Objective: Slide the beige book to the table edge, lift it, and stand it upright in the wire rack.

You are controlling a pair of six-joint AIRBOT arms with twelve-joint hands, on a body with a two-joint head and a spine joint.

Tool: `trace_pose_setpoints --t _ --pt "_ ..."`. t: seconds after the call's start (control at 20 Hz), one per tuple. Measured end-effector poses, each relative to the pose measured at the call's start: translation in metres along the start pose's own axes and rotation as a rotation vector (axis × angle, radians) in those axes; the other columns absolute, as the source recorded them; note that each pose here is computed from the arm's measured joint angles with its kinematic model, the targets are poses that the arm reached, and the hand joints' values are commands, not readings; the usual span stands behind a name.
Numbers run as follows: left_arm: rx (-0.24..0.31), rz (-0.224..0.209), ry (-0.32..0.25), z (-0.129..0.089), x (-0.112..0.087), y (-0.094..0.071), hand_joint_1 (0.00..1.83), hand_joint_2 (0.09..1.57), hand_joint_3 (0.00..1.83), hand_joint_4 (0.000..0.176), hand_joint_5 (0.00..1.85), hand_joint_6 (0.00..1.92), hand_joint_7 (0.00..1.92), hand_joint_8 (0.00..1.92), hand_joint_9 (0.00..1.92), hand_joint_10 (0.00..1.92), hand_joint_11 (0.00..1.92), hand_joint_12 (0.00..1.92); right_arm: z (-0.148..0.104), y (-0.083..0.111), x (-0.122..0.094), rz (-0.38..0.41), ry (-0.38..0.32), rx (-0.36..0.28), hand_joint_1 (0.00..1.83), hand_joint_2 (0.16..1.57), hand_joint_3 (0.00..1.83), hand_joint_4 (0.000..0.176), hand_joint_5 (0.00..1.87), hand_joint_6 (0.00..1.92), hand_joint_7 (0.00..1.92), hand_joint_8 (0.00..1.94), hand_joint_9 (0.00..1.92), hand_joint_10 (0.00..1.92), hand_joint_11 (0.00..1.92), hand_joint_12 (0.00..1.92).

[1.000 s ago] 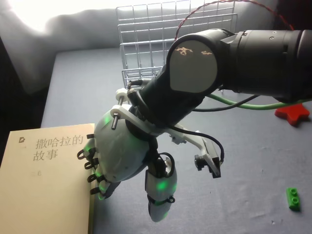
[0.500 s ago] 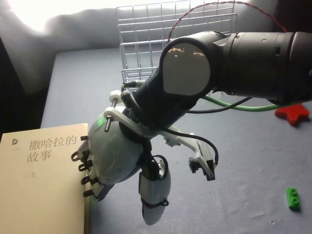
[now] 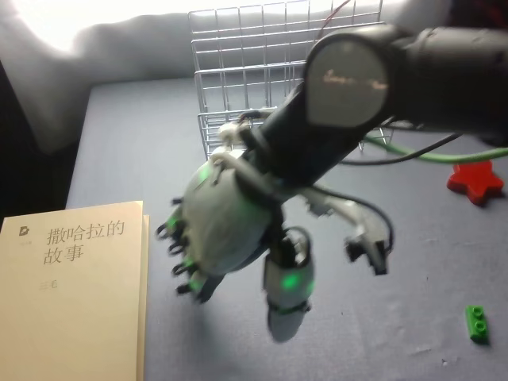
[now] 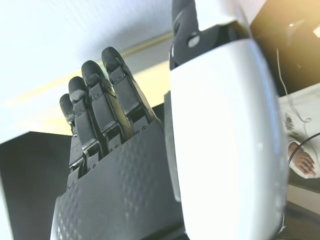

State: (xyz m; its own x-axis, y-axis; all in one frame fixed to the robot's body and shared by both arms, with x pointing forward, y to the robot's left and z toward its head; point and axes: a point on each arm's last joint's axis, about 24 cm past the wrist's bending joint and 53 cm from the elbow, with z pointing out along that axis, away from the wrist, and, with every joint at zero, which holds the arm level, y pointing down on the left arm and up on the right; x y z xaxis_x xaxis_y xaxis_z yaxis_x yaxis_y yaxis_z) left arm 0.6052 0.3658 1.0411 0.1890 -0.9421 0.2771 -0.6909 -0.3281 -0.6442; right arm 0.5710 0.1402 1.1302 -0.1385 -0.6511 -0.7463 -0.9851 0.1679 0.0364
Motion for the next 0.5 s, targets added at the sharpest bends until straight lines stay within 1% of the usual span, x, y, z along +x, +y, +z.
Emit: trace_pose_setpoints --t 0.15,0.2,0.3,0.35,0.5 --pt "0.000 0.000 0.009 0.004 0.004 0.003 1.28 1.17 0.00 0.000 0.11 0.00 0.07 0.00 0.07 0.00 0.00 0.15 -0.021 -0.012 0.008 0.025 -0.012 0.031 0.19 1.00 0.00 0.000 0.29 0.00 0.28 0.00 0.28 0.00 0.00 0.62" --pt "0.003 0.000 0.010 0.005 0.005 0.002 1.29 1.16 0.00 0.000 0.10 0.00 0.06 0.00 0.06 0.00 0.00 0.13 -0.026 -0.016 0.010 0.032 -0.014 0.040 0.20 0.99 0.00 0.000 0.30 0.00 0.30 0.00 0.29 0.00 0.00 0.64" --pt "0.012 0.000 0.014 0.008 0.006 0.001 1.30 1.15 0.00 0.000 0.12 0.00 0.08 0.00 0.08 0.00 0.00 0.18 -0.042 -0.024 0.017 0.068 -0.030 0.059 0.21 1.00 0.00 0.000 0.30 0.00 0.29 0.00 0.29 0.00 0.00 0.64" --pt "0.013 -0.001 0.016 0.009 0.007 0.002 1.27 1.16 0.00 0.000 0.10 0.00 0.06 0.00 0.07 0.00 0.00 0.18 -0.046 -0.026 0.020 0.078 -0.033 0.063 0.21 0.99 0.00 0.000 0.31 0.00 0.32 0.00 0.32 0.00 0.00 0.70" --pt "0.017 -0.002 0.019 0.013 0.008 0.002 1.22 1.17 0.00 0.000 0.08 0.00 0.05 0.00 0.06 0.00 0.00 0.14 -0.068 -0.030 0.028 0.088 -0.040 0.084 0.21 1.00 0.00 0.000 0.31 0.00 0.32 0.00 0.32 0.00 0.00 0.72"
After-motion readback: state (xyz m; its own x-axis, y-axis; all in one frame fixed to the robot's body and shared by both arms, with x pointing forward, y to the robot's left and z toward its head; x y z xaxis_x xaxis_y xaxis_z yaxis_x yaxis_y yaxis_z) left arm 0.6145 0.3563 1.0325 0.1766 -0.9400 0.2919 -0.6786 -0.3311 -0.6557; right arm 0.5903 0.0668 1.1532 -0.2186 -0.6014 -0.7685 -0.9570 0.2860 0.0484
